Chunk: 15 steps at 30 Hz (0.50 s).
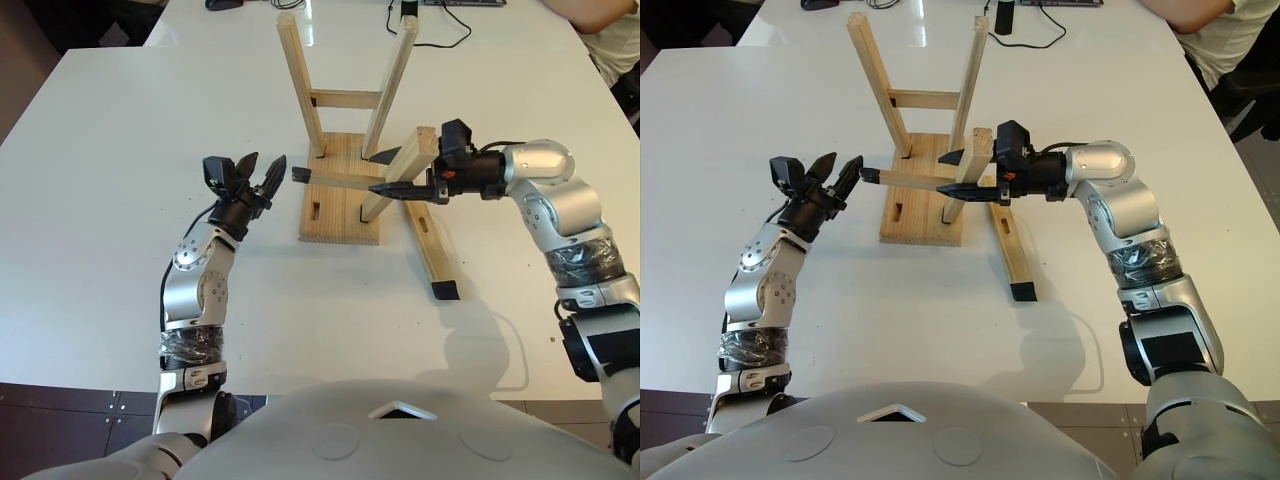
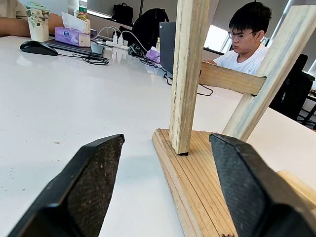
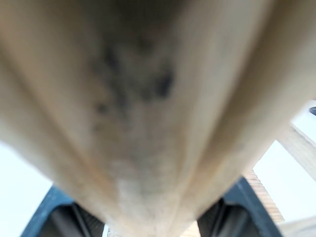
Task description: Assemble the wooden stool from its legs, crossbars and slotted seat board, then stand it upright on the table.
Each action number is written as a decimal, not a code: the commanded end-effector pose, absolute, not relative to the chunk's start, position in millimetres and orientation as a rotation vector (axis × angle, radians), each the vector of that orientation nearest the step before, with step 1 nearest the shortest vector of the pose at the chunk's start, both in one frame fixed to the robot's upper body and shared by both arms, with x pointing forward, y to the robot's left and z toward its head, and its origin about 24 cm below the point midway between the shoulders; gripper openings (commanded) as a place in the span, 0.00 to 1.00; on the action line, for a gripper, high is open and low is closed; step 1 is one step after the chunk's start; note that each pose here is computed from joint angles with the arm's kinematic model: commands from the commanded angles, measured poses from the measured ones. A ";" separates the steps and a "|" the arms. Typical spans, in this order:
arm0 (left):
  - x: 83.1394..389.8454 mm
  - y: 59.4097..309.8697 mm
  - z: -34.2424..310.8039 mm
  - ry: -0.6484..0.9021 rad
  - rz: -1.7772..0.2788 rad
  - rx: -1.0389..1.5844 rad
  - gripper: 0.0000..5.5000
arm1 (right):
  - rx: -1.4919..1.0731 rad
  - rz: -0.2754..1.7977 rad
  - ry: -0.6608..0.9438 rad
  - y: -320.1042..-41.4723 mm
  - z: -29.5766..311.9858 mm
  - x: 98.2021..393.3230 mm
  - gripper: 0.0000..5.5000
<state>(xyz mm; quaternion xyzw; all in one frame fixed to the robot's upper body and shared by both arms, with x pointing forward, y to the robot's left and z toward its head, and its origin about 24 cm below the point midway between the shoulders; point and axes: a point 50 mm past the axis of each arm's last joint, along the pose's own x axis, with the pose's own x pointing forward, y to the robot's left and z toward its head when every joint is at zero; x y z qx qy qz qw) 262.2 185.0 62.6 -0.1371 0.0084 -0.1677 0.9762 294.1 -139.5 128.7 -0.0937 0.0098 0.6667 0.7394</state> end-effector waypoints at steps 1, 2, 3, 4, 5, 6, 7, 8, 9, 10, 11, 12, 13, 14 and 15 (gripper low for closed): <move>267.5 189.1 63.8 0.007 -0.288 -0.278 0.58 | -0.213 1.327 0.641 -170.0 9.9 257.3 0.36; 267.7 189.9 63.6 0.007 -0.284 -0.279 0.58 | -0.206 1.314 0.559 -170.0 20.0 263.1 0.36; 268.1 190.9 63.7 0.007 -0.281 -0.280 0.58 | -0.198 1.293 0.482 -171.1 31.1 268.7 0.43; 267.9 192.4 63.6 0.006 -0.274 -0.281 0.58 | -0.190 1.270 0.410 -173.9 44.3 274.8 0.44; 268.3 193.8 63.1 0.007 -0.268 -0.282 0.58 | -0.190 1.244 0.349 -178.9 58.3 278.9 0.47; 268.1 196.0 62.2 0.010 -0.256 -0.283 0.58 | -0.202 1.217 0.292 -184.9 74.0 280.9 0.49; 267.1 198.7 61.2 0.012 -0.241 -0.283 0.58 | -0.216 1.195 0.262 -190.1 85.9 280.3 0.52; 265.9 201.7 60.2 0.014 -0.223 -0.286 0.58 | -0.252 1.181 0.257 -195.3 93.9 275.4 0.55; 265.2 204.0 59.3 0.016 -0.209 -0.286 0.58 | -0.287 1.167 0.268 -200.0 98.2 268.7 0.58; 264.0 206.8 58.4 0.017 -0.192 -0.287 0.58 | -0.320 1.155 0.300 -204.5 99.5 260.7 0.60; 262.4 209.8 57.1 0.020 -0.172 -0.288 0.58 | -0.363 1.131 0.342 -208.7 98.6 252.0 0.60; 259.3 212.9 55.8 0.022 -0.149 -0.289 0.58 | -0.386 1.108 0.375 -210.7 97.8 244.7 0.60; 256.6 215.4 54.9 0.022 -0.126 -0.290 0.58 | -0.397 1.075 0.408 -211.7 97.1 235.2 0.60; 254.2 217.2 54.2 0.022 -0.106 -0.294 0.58 | -0.403 1.049 0.431 -211.2 96.9 226.3 0.60; 251.8 218.9 53.2 0.023 -0.086 -0.299 0.58 | -0.406 1.029 0.448 -208.7 96.6 215.5 0.60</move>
